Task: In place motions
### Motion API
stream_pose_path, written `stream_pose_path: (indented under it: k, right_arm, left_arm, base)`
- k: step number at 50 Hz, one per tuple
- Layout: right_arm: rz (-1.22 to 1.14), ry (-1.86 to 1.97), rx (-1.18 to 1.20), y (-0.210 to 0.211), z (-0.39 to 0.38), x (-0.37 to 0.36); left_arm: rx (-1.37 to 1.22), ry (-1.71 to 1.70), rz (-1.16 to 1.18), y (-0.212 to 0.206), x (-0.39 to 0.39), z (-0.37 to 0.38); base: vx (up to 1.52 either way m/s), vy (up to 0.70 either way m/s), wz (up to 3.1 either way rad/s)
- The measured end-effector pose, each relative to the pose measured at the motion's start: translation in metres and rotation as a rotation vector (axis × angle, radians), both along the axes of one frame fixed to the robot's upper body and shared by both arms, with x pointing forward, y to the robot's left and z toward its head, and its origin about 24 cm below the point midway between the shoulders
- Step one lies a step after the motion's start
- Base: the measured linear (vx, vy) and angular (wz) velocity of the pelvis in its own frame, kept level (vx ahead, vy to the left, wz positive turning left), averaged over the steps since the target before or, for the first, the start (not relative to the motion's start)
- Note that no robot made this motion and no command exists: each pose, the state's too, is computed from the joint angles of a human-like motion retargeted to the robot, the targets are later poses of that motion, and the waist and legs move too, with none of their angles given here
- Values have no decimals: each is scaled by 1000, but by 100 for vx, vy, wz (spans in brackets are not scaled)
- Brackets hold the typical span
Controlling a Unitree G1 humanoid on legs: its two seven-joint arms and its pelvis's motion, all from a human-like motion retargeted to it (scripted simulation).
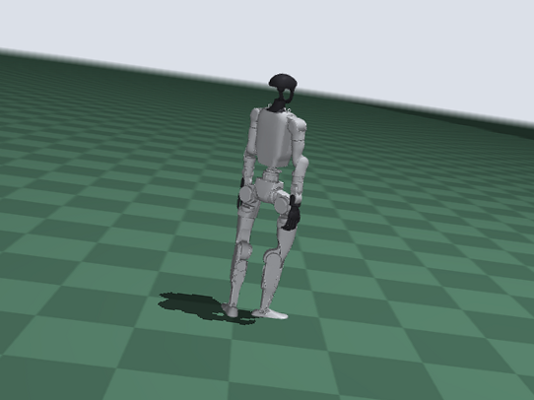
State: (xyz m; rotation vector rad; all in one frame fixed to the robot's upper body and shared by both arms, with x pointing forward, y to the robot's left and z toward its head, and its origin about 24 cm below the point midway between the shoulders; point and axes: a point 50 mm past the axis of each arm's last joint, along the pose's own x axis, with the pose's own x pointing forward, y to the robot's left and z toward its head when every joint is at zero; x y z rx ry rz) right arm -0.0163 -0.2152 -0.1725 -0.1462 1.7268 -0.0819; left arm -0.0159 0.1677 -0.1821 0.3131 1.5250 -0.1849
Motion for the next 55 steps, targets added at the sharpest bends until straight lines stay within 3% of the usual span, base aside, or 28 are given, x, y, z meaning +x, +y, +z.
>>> stream_pose_path:
  k: [9,17,30,41,55]
  right_arm:
    - [83,-80,49,12,-4,31]
    - [145,-114,8,-2,-1,43]
    - [75,-36,9,-2,-1,18]
    - [-2,25,43,10,-1,-7]
    - [58,-68,38,8,-4,18]
  left_arm:
    - [21,-45,-36,12,12,1]
    - [6,-99,-30,0,29,0]
    - [47,51,19,2,-14,1]
    - [23,27,46,6,-2,0]
    - [1,-24,29,2,13,0]
  base:
    - [15,-23,-150]
    - [-4,8,-81]
    - [17,13,-77]
    - [12,9,-48]
    - [1,1,-1]
